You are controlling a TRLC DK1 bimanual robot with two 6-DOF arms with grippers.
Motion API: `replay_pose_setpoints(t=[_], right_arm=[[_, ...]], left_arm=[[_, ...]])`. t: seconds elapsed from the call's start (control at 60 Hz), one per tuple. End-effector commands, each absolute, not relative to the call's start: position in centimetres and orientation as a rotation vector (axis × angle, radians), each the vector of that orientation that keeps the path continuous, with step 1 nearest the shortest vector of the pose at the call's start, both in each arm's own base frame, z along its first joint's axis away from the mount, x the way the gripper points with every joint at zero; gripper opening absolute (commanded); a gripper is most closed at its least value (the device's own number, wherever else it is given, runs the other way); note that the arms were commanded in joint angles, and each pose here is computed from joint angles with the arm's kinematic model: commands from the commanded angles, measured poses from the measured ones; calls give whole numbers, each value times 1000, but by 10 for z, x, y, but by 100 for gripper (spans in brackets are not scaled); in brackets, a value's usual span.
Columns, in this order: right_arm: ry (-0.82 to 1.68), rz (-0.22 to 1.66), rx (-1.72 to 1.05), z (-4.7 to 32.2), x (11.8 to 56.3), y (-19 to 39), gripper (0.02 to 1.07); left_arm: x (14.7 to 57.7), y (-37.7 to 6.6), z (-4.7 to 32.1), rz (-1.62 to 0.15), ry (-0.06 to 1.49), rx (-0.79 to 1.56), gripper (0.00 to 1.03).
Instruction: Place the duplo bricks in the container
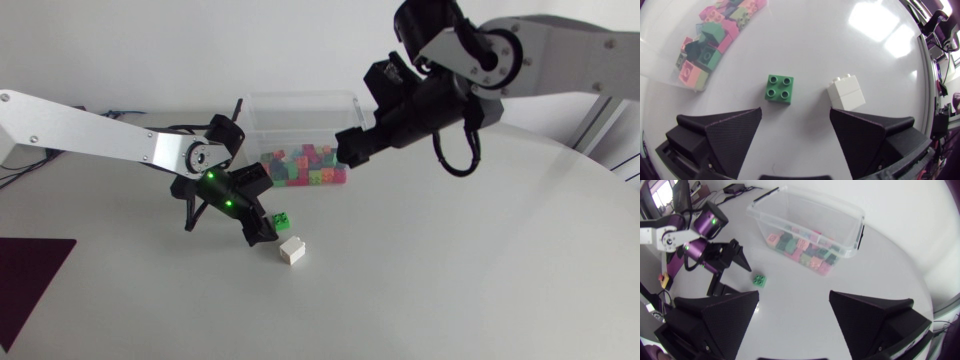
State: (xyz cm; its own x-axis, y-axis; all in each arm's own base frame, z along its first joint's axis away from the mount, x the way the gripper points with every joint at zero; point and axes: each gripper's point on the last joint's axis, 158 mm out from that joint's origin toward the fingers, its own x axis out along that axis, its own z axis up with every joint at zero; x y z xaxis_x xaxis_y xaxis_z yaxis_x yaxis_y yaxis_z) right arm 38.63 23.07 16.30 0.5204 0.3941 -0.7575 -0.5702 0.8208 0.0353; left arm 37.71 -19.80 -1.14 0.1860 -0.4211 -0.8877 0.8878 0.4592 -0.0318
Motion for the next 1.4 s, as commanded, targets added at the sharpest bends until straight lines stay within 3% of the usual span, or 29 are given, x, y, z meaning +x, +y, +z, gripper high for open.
replay_pose_setpoints(t=[0.0, 0.467, 0.567, 0.683, 0.733, 0.967, 1.383], right_arm=[[853, 627, -263, 152, 365, 233, 103], [913, 724, -354, 109, 300, 234, 103], [927, 744, -371, 101, 291, 237, 103], [934, 760, -381, 95, 284, 242, 103], [942, 764, -384, 90, 283, 243, 103], [974, 802, -418, 66, 279, 264, 102], [1025, 833, -457, 40, 290, 293, 102]], left_arm=[[387, -205, -16, -1020, 970, 587, 93], [409, -219, -38, -1033, 943, 606, 86], [413, -221, -43, -1034, 946, 606, 70], [417, -222, -47, -1031, 954, 599, 27], [419, -222, -45, -1025, 953, 594, 14], [421, -211, -12, -1003, 957, 577, 12], [432, -195, 118, -919, 800, 489, 12]])
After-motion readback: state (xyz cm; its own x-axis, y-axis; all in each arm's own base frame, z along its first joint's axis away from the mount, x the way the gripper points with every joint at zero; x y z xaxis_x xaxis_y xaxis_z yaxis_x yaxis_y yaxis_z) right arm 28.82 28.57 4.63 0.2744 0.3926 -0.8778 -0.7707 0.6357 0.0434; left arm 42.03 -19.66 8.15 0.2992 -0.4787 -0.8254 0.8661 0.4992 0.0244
